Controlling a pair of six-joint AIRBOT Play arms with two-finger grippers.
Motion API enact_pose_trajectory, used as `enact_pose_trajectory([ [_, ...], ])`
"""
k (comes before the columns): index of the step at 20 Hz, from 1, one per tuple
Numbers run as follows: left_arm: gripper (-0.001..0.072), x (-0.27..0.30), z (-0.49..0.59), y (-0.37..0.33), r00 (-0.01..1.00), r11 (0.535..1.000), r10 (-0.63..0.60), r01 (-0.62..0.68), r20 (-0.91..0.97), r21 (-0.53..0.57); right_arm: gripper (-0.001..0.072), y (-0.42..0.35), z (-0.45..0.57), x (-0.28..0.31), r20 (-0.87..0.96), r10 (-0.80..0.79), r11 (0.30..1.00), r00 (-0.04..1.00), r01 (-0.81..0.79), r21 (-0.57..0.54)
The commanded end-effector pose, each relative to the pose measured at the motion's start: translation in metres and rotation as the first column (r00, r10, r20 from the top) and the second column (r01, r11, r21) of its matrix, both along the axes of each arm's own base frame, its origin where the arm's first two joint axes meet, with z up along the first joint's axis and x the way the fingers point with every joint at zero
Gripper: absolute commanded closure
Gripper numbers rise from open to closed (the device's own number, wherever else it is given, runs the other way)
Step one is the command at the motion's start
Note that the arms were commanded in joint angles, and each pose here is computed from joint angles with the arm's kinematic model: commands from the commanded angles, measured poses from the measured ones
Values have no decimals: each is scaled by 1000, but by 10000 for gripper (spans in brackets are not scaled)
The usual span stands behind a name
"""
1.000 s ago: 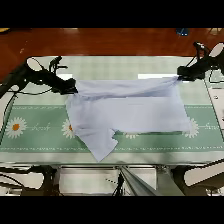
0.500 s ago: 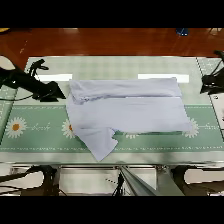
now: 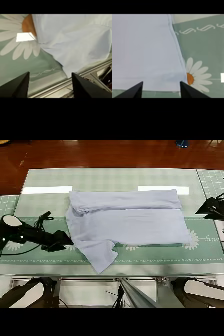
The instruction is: Fold the shirts.
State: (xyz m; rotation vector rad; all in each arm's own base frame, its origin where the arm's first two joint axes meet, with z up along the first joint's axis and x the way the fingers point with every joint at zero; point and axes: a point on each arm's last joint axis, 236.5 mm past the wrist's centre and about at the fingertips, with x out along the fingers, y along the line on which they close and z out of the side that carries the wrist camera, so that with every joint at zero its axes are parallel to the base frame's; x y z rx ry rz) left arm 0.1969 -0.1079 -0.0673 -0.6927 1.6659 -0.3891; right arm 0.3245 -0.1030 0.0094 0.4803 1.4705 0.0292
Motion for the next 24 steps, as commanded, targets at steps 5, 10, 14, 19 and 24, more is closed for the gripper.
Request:
enact_pose_trajectory([
  [5,105,-6,-29,-43,1000,1000,1,-1,2,3,171,4,1,16,86,-27,999,996,24,31],
  [10,536,16,-51,-60,996,996,57,-61,63,62,172,6,6,16,99,-27,999,995,24,34],
  [14,679,6,-50,-61,998,998,-9,5,60,60,172,-16,0,-1,38,-11,997,999,13,-71],
  [19,679,-6,-45,-64,998,998,-59,57,38,37,169,-29,-31,-56,-112,-161,985,981,166,40],
  [24,679,-7,-43,-64,997,997,-69,68,41,32,162,-13,-72,-81,-144,-208,963,967,229,145],
])
